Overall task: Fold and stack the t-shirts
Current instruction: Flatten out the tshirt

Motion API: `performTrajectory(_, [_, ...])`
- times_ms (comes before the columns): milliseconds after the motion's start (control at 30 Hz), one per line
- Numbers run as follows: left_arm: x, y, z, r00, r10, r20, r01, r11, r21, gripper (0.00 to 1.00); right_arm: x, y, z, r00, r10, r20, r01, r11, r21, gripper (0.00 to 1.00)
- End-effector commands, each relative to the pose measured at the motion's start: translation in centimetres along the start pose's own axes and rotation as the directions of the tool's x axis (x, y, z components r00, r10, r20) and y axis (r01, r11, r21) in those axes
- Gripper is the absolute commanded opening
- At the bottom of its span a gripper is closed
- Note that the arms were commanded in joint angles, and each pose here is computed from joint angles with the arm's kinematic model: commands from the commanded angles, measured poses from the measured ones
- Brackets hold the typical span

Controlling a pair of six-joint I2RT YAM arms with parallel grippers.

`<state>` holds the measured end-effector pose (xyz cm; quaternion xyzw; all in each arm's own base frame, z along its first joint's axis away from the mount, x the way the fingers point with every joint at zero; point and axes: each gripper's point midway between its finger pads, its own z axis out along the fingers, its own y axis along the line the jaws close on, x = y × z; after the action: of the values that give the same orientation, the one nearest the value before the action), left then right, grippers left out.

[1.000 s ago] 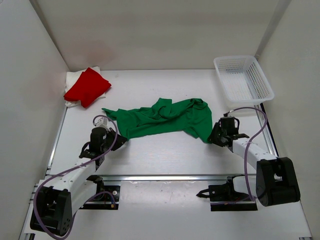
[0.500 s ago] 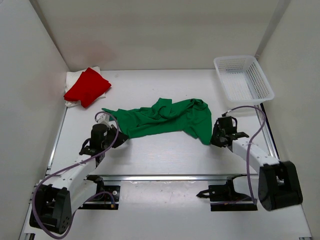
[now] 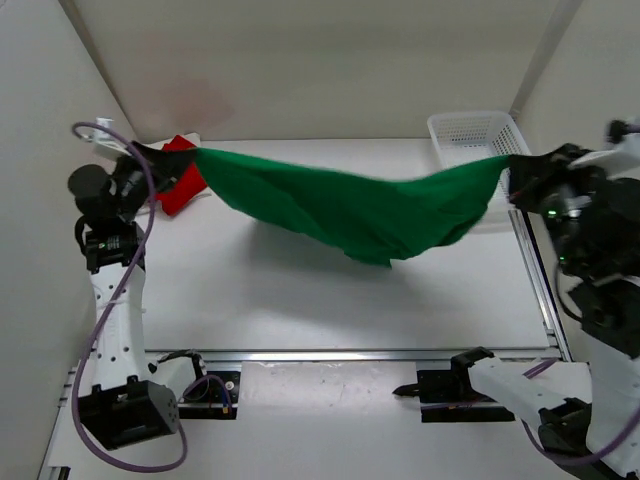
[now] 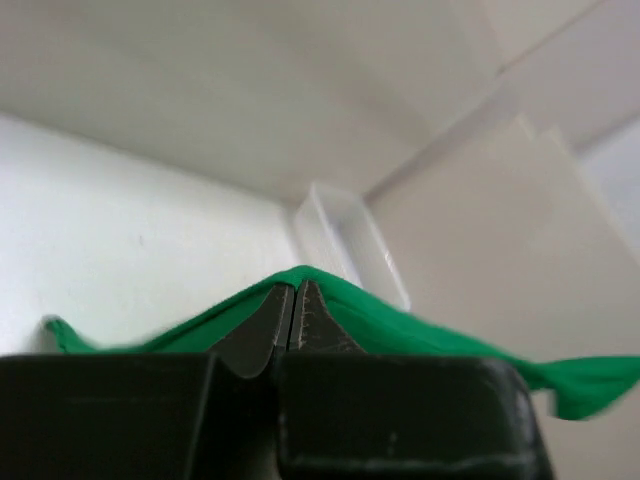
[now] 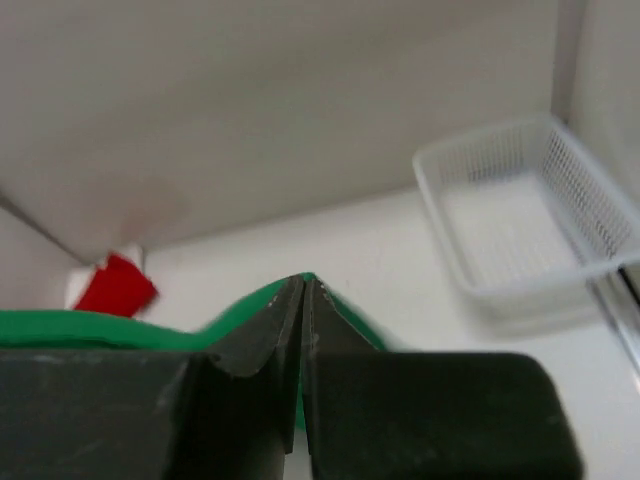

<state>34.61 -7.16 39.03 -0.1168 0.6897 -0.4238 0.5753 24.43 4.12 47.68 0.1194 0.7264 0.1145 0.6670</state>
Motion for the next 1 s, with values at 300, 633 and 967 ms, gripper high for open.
performTrajectory(300, [-4.0, 0.6, -0.1, 0.995, -0.021, 0.093, 0.025, 0.999, -0.047, 0.00, 1.7, 0.8, 11.6, 0.967, -0.207, -0.148, 0.197, 0.977, -0.080, 0.00])
performTrajectory(633, [-0.9, 8.4, 10.1, 0.991, -0.135, -0.017, 0.130, 0.976, -0.176, 0.00, 3.4, 2.9, 26.5, 0.954, -0.175, -0.243, 0.131, 0.974, -0.187, 0.00])
performTrajectory(967, [-14.6, -0.4, 9.7, 0.973, -0.068, 0.222, 0.063, 0.998, 0.031, 0.00, -11.9, 6.7, 20.0, 0.981, 0.004, 0.193, 0.068, 0.927, -0.368, 0.00])
